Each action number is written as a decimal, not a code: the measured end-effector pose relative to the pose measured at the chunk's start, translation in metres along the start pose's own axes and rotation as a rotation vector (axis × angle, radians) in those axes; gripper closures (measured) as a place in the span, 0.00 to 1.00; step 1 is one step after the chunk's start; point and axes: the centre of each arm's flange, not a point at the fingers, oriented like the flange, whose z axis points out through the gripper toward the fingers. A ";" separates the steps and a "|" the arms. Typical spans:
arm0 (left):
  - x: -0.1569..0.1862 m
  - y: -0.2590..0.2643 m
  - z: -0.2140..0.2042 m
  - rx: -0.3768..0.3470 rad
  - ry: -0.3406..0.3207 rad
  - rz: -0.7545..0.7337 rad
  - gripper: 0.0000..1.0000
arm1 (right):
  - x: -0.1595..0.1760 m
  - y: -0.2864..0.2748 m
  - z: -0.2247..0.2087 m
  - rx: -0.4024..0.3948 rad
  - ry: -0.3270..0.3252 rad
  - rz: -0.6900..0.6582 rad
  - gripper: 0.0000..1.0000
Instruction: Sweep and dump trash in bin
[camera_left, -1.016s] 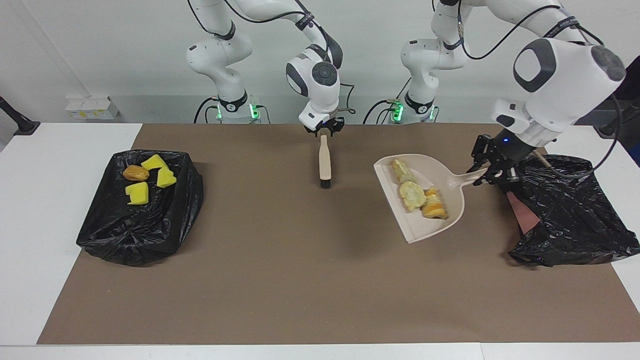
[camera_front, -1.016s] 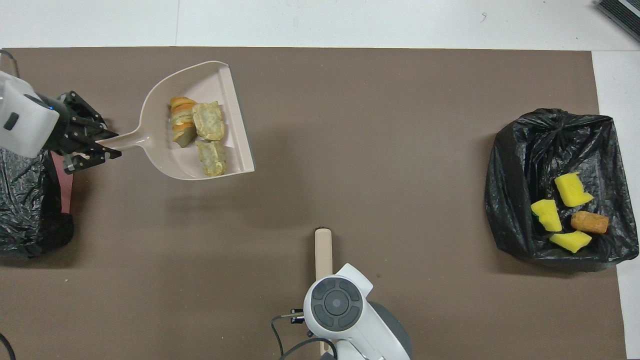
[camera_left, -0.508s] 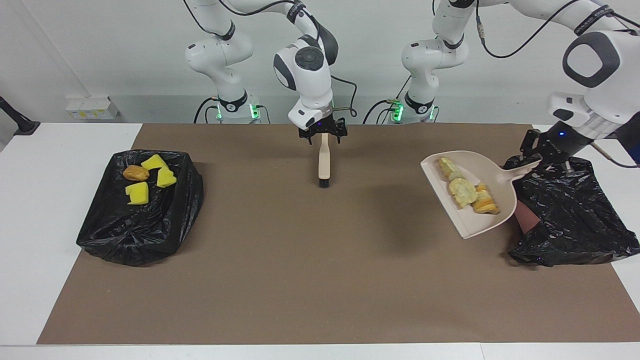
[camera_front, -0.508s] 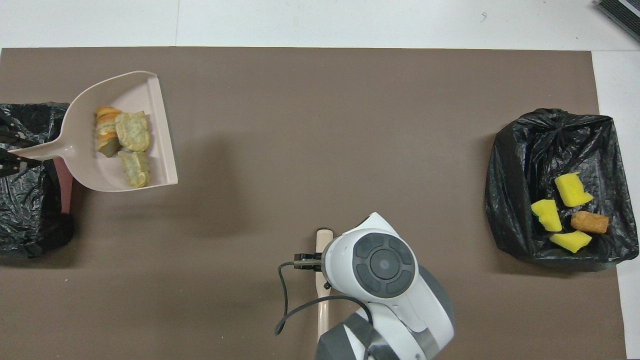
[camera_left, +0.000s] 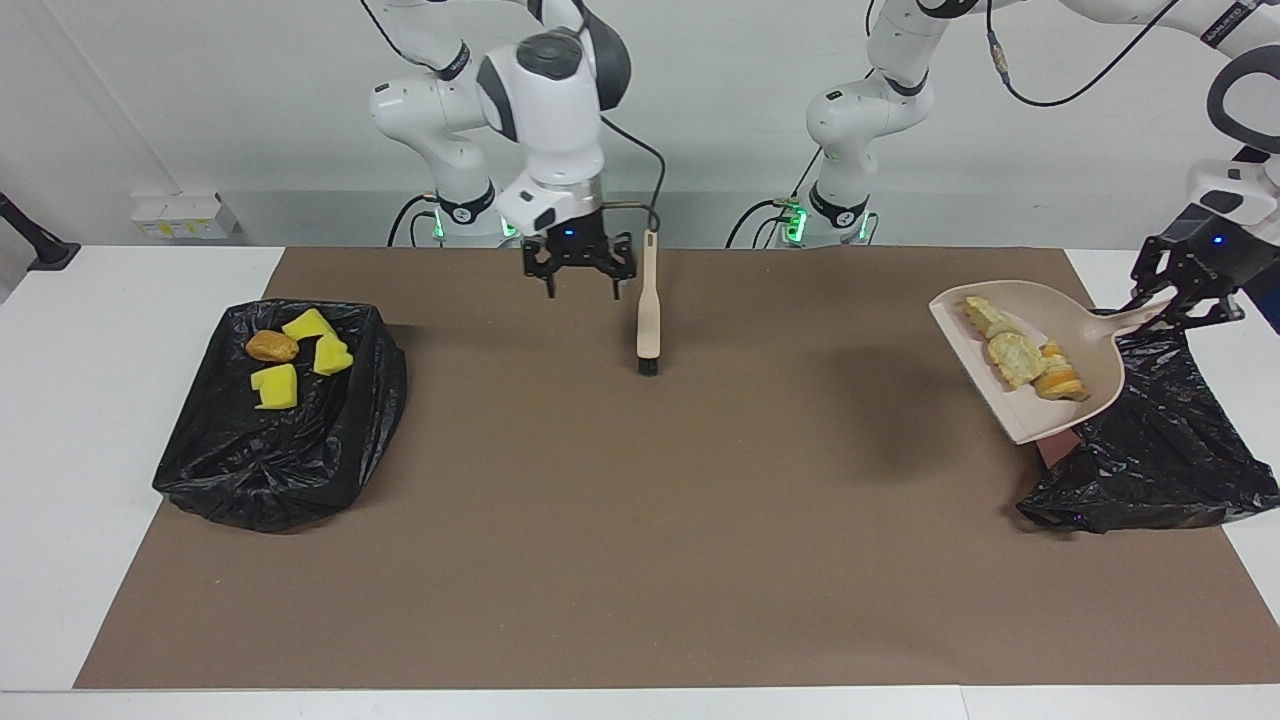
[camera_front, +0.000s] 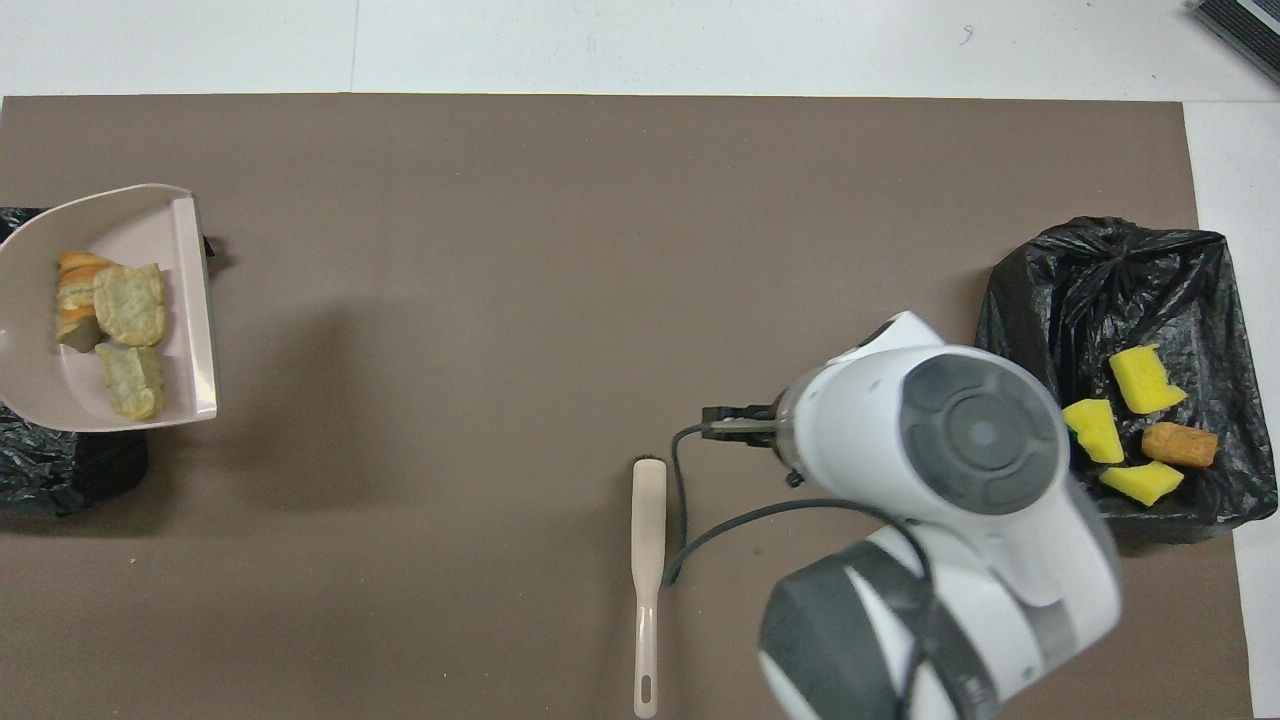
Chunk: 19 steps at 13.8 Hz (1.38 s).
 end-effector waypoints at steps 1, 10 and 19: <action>-0.013 0.001 0.001 0.004 -0.006 0.014 0.69 | 0.015 0.031 -0.014 0.001 0.006 0.007 0.00; -0.141 -0.015 0.003 0.029 -0.251 0.153 0.69 | 0.061 0.221 -0.114 -0.018 0.013 0.032 0.00; -0.100 -0.056 -0.001 0.016 -0.684 0.185 0.69 | 0.058 0.232 -0.154 -0.018 0.042 0.030 0.00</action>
